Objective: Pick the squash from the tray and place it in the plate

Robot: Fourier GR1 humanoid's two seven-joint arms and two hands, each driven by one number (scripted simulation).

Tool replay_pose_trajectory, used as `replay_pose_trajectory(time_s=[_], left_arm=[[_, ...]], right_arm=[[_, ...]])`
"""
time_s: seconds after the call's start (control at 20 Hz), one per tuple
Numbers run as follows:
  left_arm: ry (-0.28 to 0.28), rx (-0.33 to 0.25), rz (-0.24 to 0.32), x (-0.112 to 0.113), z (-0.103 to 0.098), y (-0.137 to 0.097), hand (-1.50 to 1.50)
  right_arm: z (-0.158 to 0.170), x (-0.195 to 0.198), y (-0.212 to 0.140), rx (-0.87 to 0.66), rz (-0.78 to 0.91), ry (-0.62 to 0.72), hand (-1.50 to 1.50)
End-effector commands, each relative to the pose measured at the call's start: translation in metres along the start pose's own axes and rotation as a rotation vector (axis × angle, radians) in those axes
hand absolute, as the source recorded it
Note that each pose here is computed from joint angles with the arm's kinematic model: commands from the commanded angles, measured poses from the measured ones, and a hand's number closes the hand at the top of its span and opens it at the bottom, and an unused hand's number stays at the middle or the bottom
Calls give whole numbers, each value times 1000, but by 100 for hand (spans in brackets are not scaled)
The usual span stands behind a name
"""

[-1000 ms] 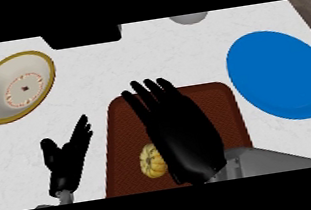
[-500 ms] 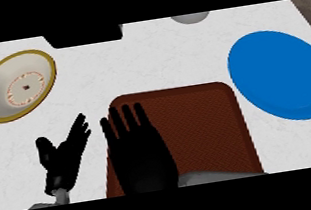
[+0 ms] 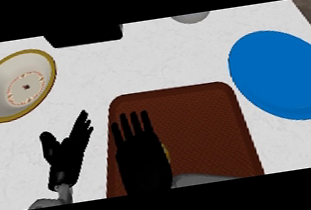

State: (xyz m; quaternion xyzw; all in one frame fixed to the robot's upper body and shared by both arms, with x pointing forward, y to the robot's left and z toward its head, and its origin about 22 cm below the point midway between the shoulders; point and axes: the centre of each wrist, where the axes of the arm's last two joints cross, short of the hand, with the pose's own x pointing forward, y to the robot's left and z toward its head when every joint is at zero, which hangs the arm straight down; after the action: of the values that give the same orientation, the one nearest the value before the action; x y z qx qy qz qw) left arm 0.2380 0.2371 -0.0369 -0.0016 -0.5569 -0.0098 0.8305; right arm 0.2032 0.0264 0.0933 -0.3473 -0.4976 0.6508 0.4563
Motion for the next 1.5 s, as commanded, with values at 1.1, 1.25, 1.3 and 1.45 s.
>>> replay_pose_trajectory(time_s=[1.1,1.25,1.3,1.45], left_arm=[[-12,18,-8,-6,2,6,0],[-2,12,-8,8,7,18,0],[3,-2,0,1,3,8,0],[1,12,10,-4,-4,14,0]], right_arm=[[-30,-3,55,96,140,205,-150],[-24,-3,83,119,156,207,-150],[-39,-7,65,102,141,229,-150],[-39,-8,69,184,238,175,150]])
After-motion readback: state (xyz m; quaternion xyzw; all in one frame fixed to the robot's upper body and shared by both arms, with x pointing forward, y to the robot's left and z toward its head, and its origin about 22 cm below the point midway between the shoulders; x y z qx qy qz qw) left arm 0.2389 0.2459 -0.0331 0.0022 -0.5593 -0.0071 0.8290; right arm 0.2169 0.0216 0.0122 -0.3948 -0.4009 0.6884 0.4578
